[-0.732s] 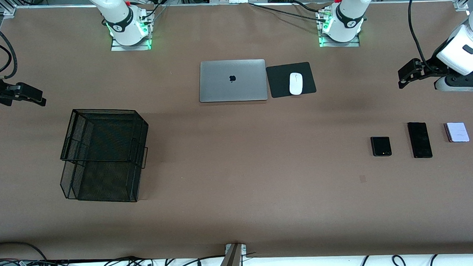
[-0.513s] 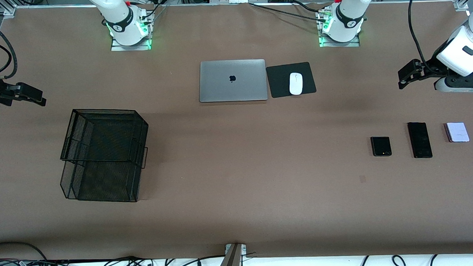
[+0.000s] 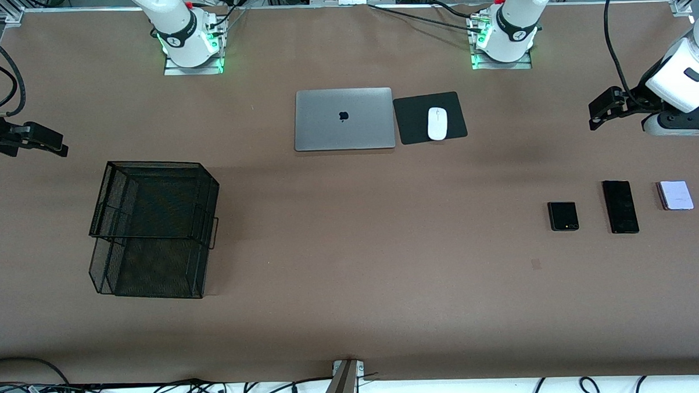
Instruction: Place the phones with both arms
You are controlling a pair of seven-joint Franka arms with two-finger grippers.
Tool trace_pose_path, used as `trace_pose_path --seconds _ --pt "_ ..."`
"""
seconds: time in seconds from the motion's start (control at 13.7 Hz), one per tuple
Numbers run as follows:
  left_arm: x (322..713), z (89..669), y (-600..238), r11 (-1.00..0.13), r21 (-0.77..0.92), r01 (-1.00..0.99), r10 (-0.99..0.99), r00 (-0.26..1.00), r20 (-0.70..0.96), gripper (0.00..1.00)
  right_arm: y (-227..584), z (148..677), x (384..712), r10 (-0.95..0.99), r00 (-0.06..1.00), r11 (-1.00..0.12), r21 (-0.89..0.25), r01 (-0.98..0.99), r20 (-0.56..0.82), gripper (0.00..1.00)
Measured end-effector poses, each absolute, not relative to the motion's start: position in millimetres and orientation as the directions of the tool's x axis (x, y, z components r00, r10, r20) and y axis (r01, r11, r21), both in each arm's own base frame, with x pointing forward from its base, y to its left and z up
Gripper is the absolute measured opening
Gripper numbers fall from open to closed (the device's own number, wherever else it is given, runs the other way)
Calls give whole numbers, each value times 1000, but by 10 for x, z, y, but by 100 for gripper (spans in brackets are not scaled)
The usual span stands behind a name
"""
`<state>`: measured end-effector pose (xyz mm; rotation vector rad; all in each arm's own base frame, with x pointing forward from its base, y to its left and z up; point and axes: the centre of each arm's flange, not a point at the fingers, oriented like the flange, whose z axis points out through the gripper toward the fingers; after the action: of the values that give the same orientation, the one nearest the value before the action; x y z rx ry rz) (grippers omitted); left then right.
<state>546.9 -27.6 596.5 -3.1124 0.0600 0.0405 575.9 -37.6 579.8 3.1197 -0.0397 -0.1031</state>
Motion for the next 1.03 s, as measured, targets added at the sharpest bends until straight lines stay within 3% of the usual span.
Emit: trace_pose_path --seconds 0.37,0.66,1.03 --pt "5567 5736 -227 -999 -27 -31 -29 997 -77 100 -376 5798 5759 -26 997 -999 21 -25 -66 100" --pt "5923 5352 -236 -999 -22 -34 -31 992 -125 100 -372 5797 5759 -25 998 -999 21 -24 -66 100" --pt "6403 4128 50 -1000 -19 -12 -8 979 -205 100 -377 5799 5760 -26 998 -999 21 -25 -65 100"
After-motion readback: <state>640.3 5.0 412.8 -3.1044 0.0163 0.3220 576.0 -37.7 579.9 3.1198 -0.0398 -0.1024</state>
